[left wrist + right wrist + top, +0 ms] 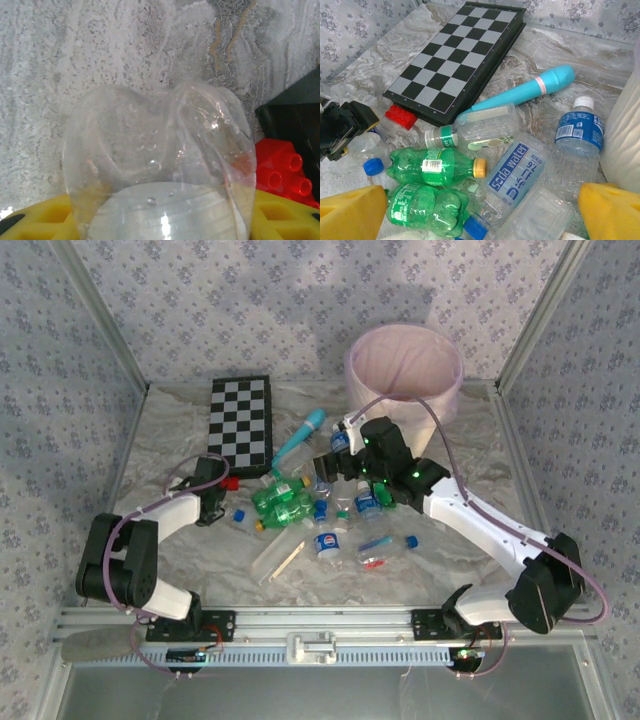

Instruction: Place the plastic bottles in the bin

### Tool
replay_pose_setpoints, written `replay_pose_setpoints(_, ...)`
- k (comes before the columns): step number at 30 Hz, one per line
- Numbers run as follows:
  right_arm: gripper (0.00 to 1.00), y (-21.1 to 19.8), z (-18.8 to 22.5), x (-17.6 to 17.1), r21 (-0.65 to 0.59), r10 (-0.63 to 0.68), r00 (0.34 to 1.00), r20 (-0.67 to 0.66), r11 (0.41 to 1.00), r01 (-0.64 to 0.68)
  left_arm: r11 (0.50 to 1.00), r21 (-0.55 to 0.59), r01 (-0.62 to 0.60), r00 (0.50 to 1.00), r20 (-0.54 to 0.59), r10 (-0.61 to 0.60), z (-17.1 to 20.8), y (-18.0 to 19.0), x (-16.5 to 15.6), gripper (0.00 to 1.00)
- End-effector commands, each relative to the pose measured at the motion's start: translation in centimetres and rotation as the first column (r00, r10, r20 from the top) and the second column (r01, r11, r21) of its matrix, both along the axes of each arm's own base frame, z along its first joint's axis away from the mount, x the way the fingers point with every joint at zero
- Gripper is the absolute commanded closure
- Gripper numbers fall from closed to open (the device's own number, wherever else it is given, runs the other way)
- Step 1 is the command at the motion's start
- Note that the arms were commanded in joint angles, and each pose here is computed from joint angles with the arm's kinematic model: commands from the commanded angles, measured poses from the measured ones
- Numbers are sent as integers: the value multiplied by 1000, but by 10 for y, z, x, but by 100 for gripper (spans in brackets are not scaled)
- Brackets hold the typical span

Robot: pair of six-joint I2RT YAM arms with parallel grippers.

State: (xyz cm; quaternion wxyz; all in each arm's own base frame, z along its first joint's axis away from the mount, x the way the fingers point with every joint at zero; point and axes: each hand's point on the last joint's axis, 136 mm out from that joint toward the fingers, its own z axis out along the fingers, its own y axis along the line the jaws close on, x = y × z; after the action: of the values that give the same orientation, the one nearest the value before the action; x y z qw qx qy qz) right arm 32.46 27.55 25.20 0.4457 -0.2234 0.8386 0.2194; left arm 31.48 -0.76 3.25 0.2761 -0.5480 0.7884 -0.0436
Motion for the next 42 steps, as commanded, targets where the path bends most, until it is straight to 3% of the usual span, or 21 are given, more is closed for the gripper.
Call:
replay_pose_setpoints(1,0,13,11,0,23,38,999,12,999,-38,1000,-14,1,997,77,1,19,0,3,45)
replay_pose_setpoints(6,0,35,8,-7,72,119,993,-8,990,-119,991,-23,129,961,248,-119,63,-19,17,44)
replay_pose_setpoints(10,0,57,3,-16,103,204,978,-32,974,-200,957,10,290,865,424,-267,111,-49,32,43)
replay_pose_setpoints(14,0,81,11,-24,147,287,958,-29,949,-280,911,50,408,761,532,-370,148,-79,36,43)
replay_pose_setpoints(23,2,124,1,-43,231,421,902,-91,890,-392,798,99,595,569,649,-505,188,-144,38,43)
replay_pose_setpoints(36,6,141,-38,-43,222,450,870,-201,886,-407,718,120,686,421,739,-526,216,-176,32,43)
replay_pose_setpoints(42,8,142,-44,-35,216,425,879,-215,899,-382,703,123,700,406,742,-534,217,-185,27,43)
